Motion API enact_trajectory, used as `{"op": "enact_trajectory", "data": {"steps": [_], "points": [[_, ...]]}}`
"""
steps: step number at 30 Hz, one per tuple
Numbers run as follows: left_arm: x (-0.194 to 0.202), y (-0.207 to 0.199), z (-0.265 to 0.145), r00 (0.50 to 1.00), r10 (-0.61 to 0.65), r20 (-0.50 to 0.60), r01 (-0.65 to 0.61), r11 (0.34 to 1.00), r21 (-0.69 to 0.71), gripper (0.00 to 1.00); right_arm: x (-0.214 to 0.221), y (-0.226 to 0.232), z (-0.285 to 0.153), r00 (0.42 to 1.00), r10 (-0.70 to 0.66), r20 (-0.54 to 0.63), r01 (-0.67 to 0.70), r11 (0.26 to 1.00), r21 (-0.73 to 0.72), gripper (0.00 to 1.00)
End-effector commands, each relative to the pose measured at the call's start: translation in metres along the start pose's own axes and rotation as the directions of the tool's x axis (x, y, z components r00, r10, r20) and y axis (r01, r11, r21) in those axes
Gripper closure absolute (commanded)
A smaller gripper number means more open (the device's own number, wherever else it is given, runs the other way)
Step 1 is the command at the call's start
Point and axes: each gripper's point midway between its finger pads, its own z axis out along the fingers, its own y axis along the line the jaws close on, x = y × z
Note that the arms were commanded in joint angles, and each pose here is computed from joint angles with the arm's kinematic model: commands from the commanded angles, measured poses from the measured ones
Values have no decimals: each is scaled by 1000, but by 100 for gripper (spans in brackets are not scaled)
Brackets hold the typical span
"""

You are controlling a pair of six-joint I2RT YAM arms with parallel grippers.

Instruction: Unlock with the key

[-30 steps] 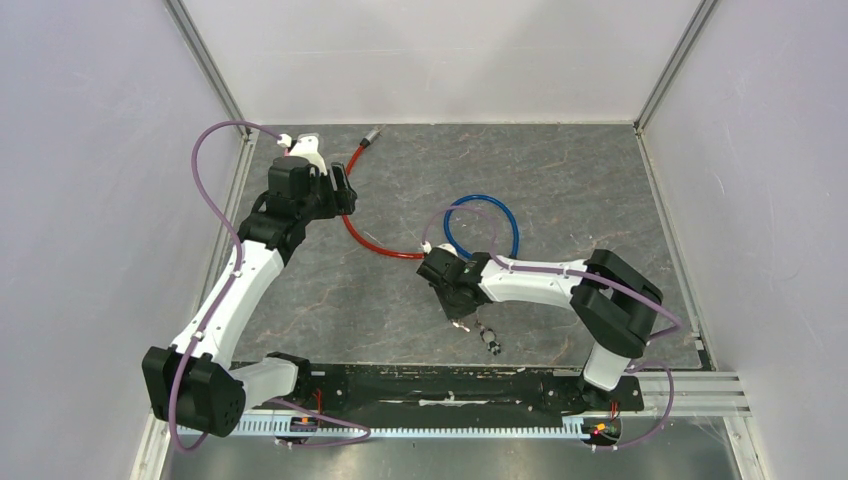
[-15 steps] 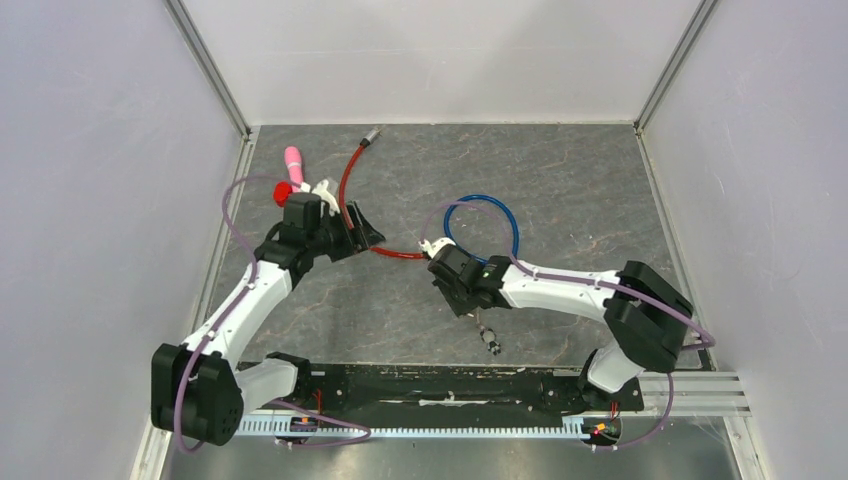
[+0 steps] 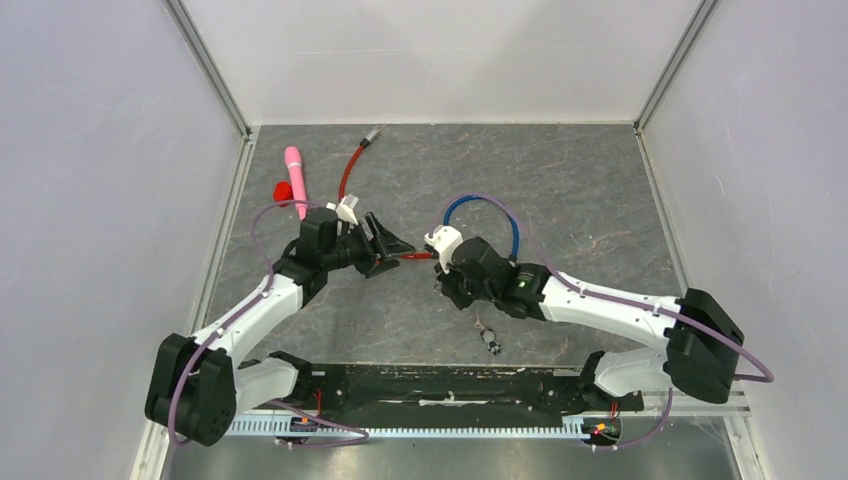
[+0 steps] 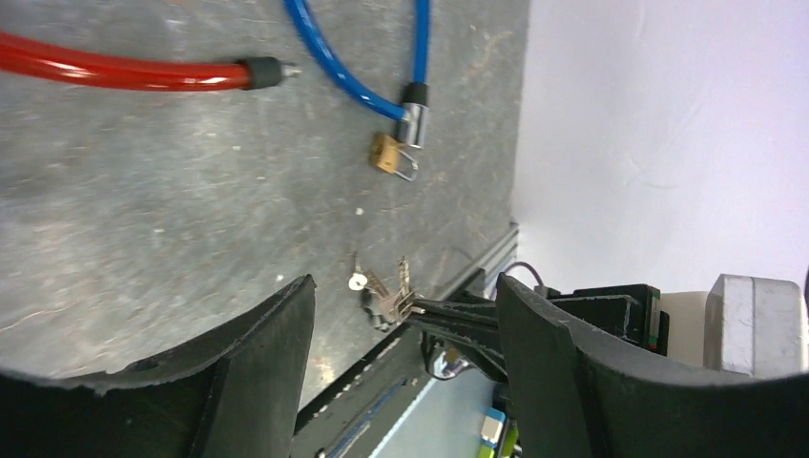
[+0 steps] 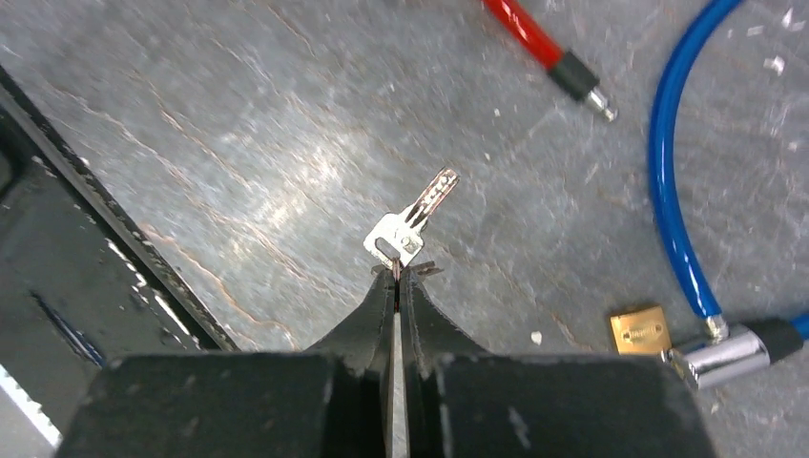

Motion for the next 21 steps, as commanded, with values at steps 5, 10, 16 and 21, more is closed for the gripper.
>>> {"op": "enact_trajectory", "data": {"steps": [5,10,16,21], "points": [[20,-52,15,997,9,-79,6,983,182,30,-50,17,-17,980,-40,196,59,994,-91,100],[30,-55,21,994,22,-104,-2,982,189,39,-56,18,-22,974,-32,223,55,993,-101,100],[36,-54,25,993,25,-117,-3,984,180,53,-60,18,-26,969,-21,246,48,994,-103,100],[39,-57,27,991,34,-129,-9,983,184,62,-62,18,-26,966,-16,257,44,994,-103,100]]}}
